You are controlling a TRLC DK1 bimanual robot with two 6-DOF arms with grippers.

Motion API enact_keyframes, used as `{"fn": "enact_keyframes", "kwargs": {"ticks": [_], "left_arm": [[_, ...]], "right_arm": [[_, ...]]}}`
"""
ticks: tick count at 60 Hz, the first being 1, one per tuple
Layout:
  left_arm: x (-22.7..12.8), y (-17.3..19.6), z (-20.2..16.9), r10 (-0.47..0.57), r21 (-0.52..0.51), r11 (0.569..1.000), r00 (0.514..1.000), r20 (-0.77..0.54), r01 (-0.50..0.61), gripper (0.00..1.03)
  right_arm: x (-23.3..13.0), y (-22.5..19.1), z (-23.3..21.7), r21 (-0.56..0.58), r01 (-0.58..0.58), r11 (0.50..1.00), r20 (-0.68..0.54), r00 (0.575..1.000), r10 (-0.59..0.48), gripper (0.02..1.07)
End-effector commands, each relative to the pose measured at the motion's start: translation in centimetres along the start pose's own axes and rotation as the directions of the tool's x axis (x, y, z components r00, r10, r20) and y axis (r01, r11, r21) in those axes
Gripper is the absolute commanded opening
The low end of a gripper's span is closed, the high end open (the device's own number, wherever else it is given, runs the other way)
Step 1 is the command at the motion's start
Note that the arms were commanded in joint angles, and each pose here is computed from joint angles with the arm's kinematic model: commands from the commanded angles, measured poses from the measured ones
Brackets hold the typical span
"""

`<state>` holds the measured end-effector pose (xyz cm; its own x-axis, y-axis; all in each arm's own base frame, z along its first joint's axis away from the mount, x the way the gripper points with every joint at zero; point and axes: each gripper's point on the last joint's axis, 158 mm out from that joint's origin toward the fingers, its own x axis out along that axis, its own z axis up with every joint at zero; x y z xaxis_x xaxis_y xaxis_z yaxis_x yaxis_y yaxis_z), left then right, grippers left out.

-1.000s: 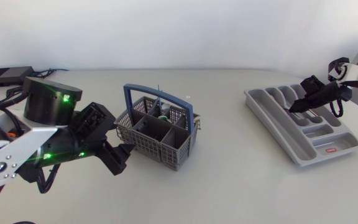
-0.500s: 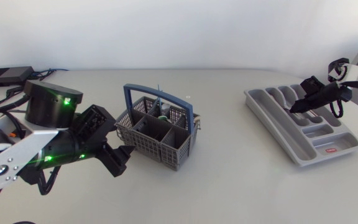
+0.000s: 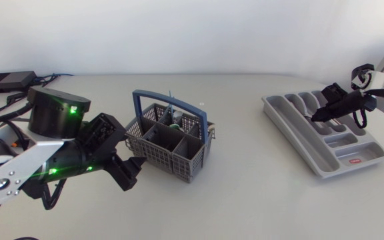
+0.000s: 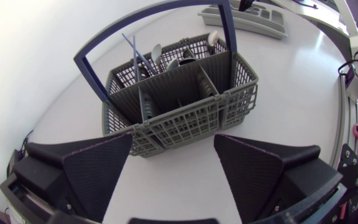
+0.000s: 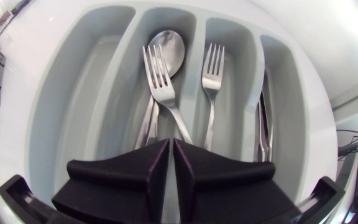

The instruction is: Unload the cutlery basket into the drawer organizer.

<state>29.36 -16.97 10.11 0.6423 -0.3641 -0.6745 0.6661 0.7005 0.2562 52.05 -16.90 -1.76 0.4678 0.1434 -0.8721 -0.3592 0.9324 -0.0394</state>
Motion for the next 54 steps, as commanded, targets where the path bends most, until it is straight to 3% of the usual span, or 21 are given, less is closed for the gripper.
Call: {"fn": "enact_keyframes", "kwargs": {"ticks": [1,8,10,13,17,54], "left_arm": [[0.7,-0.9,-1.5,-0.021,0.018,1.0,0.999,-0.034,0.022,0.92],[0.7,-0.9,-1.5,-0.021,0.018,1.0,0.999,-0.034,0.022,0.92],[0.7,-0.9,-1.5,-0.022,0.018,1.0,0.999,-0.035,0.023,0.92],[0.7,-0.9,-1.5,-0.022,0.018,1.0,0.999,-0.035,0.023,0.92],[0.7,-0.9,-1.5,-0.021,0.018,1.0,0.999,-0.034,0.022,0.92],[1.0,-1.1,-1.5,-0.026,0.022,0.999,0.999,-0.04,0.027,0.92]], "right_arm": [[0.2,0.9,-1.2,-0.006,-0.018,1.0,-0.028,0.999,0.018,0.12],[-0.7,0.5,-0.1,-0.019,0.002,1.0,0.003,1.0,-0.002,0.16],[-1.0,0.4,0.2,-0.022,0.005,1.0,0.01,1.0,-0.005,0.21],[-1.2,0.6,0.6,-0.029,0.007,1.0,0.016,1.0,-0.006,0.4],[-1.3,0.6,1.0,-0.036,0.011,0.999,0.023,1.0,-0.01,0.5],[0.6,0.4,3.1,-0.061,0.014,0.998,0.045,0.999,-0.012,0.5]]}}
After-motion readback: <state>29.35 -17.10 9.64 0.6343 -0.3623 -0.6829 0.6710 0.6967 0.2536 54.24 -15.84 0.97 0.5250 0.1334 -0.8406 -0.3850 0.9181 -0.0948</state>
